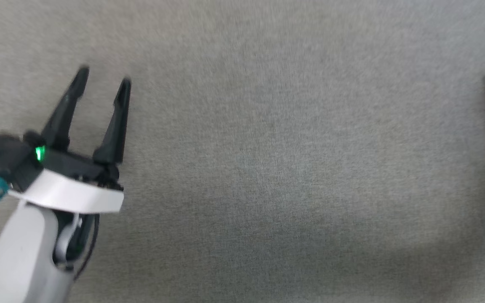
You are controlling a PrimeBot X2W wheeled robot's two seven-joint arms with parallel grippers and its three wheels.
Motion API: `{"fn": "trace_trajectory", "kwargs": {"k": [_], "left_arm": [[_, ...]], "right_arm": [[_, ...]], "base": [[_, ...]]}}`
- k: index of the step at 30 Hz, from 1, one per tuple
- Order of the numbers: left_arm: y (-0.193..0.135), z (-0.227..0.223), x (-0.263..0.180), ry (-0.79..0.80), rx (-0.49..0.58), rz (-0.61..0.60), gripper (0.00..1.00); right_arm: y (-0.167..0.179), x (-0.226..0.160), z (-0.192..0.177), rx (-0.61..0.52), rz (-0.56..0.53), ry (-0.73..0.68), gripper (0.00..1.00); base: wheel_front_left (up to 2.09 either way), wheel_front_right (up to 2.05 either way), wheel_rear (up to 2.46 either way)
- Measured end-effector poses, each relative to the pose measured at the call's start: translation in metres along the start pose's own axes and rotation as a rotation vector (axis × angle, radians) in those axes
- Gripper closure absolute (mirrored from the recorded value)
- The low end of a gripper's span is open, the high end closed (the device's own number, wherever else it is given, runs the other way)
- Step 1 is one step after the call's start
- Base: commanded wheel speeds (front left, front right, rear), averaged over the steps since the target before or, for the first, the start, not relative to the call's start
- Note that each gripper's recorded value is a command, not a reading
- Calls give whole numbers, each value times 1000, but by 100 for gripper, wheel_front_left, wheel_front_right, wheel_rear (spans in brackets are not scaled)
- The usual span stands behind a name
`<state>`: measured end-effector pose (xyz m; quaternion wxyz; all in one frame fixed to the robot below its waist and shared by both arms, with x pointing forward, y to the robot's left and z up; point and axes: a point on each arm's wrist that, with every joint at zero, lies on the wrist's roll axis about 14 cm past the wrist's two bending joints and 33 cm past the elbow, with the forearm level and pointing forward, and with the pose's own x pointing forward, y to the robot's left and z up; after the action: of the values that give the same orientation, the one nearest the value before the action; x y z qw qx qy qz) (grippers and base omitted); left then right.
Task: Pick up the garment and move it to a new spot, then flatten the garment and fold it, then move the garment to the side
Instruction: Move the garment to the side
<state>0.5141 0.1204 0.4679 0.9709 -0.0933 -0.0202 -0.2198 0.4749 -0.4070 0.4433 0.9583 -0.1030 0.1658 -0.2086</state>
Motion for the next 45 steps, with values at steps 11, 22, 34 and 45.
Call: {"fn": "trace_trajectory", "kwargs": {"k": [11, 22, 34, 45], "left_arm": [[2, 13, -74, 31, -34, 161, 0], [7, 25, -139, 19, -41, 303, 0], [1, 39, -174, -30, -43, 361, 0], [-3, 45, -206, -55, -41, 416, 0]], "right_arm": [[108, -61, 17, 92, 323, -140, 0], [165, -112, 35, 208, 490, -250, 0], [167, -152, 48, 283, 522, -324, 0], [157, -182, 32, 335, 508, -317, 0]], "base": [[0, 0, 0], [0, 0, 0], [0, 0, 0], [0, 0, 0]]}}
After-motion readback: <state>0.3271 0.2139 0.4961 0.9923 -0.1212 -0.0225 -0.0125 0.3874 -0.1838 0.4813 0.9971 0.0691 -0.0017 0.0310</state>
